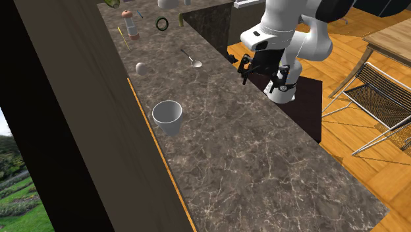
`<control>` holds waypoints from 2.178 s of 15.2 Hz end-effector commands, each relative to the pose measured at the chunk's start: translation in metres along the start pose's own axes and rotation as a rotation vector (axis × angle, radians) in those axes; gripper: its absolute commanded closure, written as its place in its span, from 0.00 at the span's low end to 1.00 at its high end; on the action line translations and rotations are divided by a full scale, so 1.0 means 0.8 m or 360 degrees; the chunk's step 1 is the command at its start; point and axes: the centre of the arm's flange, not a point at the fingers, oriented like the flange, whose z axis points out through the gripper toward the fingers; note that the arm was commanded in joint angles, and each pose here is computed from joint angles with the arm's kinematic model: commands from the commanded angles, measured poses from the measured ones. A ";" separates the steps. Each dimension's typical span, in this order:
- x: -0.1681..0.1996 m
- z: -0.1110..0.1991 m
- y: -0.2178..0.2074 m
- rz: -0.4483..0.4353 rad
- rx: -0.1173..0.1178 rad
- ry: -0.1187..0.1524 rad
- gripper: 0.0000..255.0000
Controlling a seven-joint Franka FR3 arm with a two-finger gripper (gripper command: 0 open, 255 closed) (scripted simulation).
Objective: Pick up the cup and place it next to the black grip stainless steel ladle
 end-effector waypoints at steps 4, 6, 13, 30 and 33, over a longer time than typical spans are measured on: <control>0.043 0.037 0.061 0.0005 -0.0024 -0.0018 0.00; 0.059 0.050 0.086 0.0008 -0.0032 -0.0025 0.00; 0.117 0.098 0.172 0.0016 -0.0063 -0.0050 0.00; 0.189 0.210 0.293 0.0027 -0.0103 -0.0084 0.00; 0.189 0.210 0.293 0.0027 -0.0103 -0.0084 0.00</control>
